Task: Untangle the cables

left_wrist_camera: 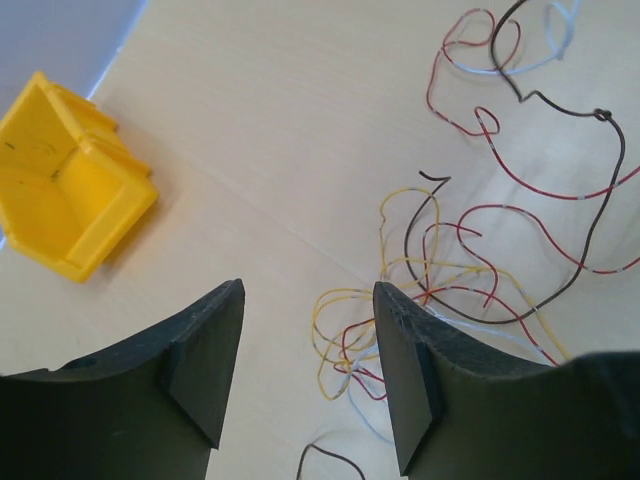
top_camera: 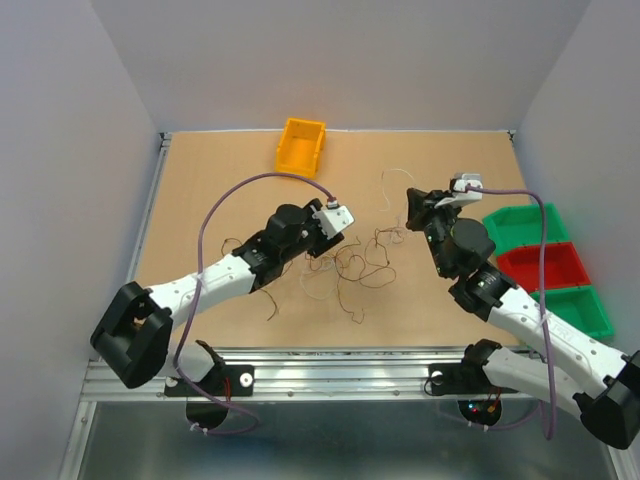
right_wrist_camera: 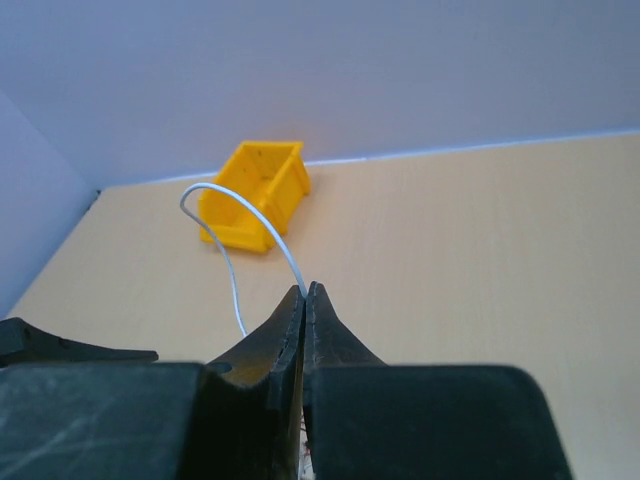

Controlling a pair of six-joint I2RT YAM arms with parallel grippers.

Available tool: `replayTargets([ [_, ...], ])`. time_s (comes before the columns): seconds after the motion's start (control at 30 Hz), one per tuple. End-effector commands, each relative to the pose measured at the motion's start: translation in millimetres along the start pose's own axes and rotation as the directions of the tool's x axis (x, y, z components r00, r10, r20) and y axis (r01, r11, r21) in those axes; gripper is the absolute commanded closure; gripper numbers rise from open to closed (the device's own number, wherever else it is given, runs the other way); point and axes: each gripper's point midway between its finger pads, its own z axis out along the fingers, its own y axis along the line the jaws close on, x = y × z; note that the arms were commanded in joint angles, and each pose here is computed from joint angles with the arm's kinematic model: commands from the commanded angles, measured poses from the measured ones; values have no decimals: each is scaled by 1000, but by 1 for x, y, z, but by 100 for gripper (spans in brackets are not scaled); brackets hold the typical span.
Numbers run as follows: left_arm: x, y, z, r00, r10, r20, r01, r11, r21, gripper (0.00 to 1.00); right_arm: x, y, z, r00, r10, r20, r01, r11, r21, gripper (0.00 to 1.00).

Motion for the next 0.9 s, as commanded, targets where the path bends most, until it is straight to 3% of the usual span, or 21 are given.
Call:
replayTargets([
  [0.0, -50, 27, -27, 977, -38, 211, 57, 995, -81, 34, -42, 10, -5, 999, -8, 44, 9, 999, -37, 99],
  [0.13, -71, 22, -54, 942, -39, 334, 59, 997, -47, 31, -67, 30, -4, 997, 42, 62, -35, 993, -110, 100],
  [0.27, -83, -6, -71, 900, -21, 435, -13, 997, 75, 28, -73, 51, -1, 995, 87, 42, -77, 979, -190, 99],
  [0.57, -82, -33, -51, 884, -6, 468, -85, 981, 174, 23, -86, 87, 2, 990, 140, 4, -131, 937, -324, 99],
  [0.8, -96, -36, -18, 868, 37, 496, -91, 992, 86, 27, -89, 102, 3, 987, 157, -19, -152, 914, -377, 100],
  [0.87, -85, -41, -3, 895, 22, 445, -72, 993, 95, 29, -92, 103, 5, 987, 162, -15, -156, 913, -378, 99],
])
